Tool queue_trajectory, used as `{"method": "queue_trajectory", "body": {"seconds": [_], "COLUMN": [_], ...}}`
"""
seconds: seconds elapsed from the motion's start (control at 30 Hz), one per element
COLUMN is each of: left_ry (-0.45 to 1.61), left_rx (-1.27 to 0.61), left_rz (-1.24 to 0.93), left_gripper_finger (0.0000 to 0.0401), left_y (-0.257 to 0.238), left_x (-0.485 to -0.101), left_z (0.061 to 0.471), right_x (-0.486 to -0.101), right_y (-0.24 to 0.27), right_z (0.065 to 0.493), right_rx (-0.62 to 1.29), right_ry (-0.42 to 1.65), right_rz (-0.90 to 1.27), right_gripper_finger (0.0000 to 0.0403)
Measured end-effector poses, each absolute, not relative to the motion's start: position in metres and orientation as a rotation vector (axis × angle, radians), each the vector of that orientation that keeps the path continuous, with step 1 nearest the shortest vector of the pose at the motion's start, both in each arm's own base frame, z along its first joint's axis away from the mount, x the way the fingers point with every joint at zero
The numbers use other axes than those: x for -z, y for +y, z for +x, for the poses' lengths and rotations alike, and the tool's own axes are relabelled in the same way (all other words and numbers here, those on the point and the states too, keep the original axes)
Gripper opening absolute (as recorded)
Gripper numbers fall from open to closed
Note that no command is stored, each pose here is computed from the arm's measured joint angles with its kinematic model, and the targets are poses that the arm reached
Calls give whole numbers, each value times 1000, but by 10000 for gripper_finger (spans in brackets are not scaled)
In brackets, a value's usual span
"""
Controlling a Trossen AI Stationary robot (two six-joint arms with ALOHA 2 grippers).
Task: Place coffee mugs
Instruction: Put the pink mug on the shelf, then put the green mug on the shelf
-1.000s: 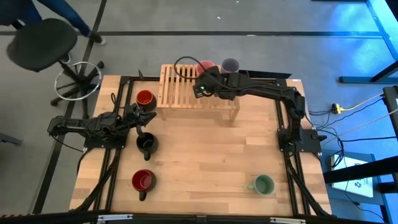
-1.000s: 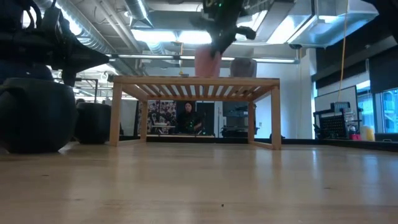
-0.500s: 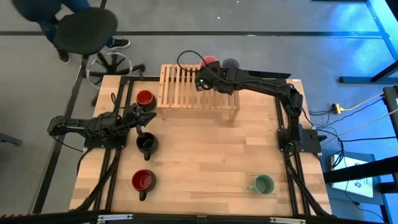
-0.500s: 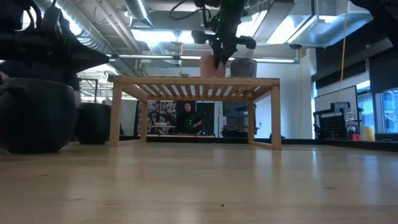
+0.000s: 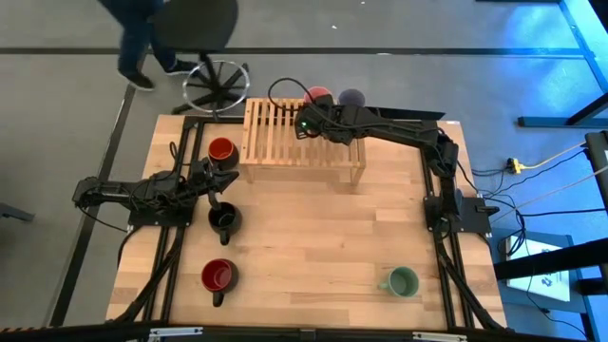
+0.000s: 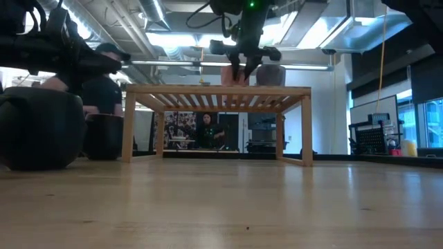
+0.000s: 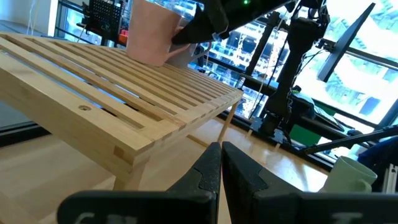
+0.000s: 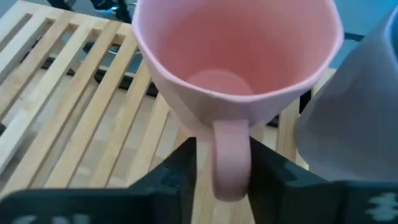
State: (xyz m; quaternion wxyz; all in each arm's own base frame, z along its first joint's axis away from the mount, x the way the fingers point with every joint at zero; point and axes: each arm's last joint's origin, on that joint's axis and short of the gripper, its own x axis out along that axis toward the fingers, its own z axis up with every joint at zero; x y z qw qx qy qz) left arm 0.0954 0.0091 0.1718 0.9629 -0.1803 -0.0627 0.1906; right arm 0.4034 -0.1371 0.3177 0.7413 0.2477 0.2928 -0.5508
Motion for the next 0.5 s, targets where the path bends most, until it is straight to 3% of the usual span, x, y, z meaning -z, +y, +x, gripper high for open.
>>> {"method": "queue_trajectory", "body": {"seconds": [0.3, 0.5], "left_ry": [-127, -127], "left_rx": [-386, -386], "left_rz": [-365, -365], "left_gripper_finger": [7, 7], "left_y": [9, 9], "left_x": [-172, -172], "left_z": [95, 95], "right_x": [-332, -362], "right_y": [-135, -115], "right_z": [396, 386], "right_rx": [1171, 1061], "right_ry": [644, 671], "right_rz": [535, 532], "right_gripper_finger": [208, 238]}}
